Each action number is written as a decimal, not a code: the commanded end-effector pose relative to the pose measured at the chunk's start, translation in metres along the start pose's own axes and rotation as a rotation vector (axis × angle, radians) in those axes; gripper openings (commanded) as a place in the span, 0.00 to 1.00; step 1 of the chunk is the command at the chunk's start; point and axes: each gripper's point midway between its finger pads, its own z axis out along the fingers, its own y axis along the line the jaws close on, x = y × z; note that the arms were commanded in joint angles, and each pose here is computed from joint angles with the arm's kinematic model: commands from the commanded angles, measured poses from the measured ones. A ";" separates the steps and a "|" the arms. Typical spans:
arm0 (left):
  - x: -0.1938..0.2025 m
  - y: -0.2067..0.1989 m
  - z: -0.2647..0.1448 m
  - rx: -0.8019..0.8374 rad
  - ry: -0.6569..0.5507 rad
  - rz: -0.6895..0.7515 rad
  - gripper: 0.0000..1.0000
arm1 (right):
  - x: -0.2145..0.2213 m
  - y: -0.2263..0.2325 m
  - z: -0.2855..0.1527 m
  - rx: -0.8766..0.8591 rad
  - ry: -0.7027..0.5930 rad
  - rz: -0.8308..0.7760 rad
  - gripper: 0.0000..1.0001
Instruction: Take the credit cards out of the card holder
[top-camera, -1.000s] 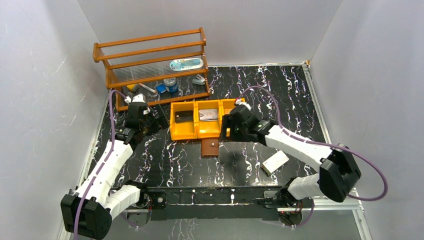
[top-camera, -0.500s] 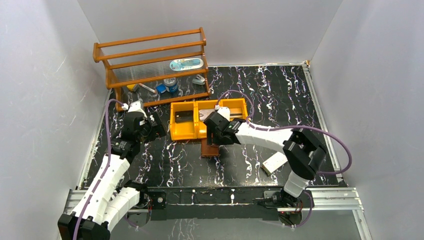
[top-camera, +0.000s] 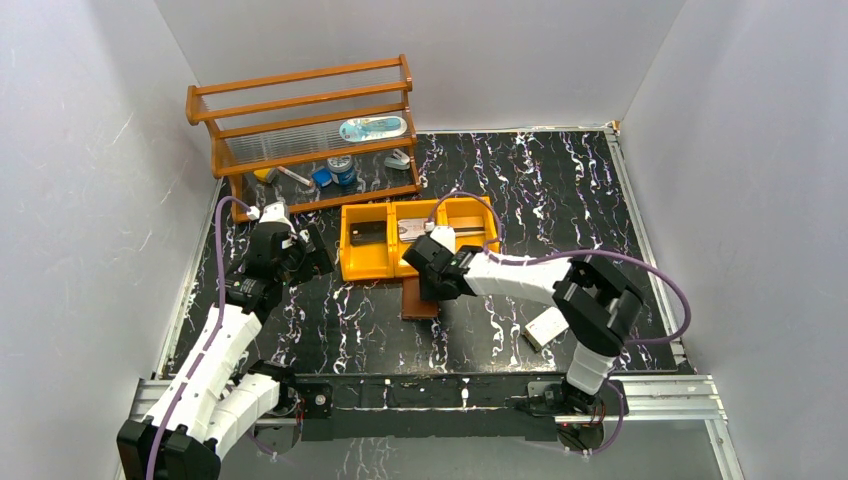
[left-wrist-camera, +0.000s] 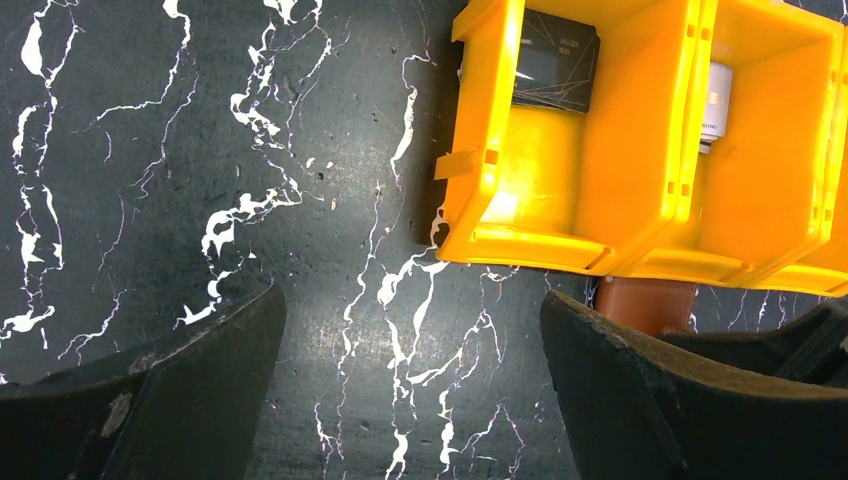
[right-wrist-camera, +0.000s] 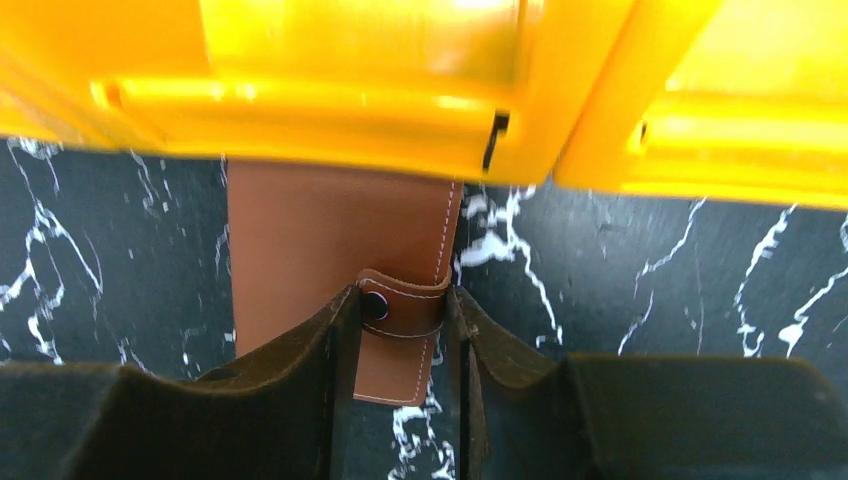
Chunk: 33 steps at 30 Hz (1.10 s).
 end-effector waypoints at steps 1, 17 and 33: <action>-0.002 0.000 -0.002 0.001 -0.004 0.013 0.98 | 0.034 -0.003 -0.014 -0.046 0.076 -0.023 0.33; 0.002 -0.005 -0.002 0.032 0.018 0.018 0.98 | 0.054 -0.009 -0.061 -0.078 0.055 0.033 0.59; 0.006 -0.008 -0.001 0.048 0.035 0.023 0.98 | 0.056 -0.123 -0.117 0.242 -0.094 0.367 0.98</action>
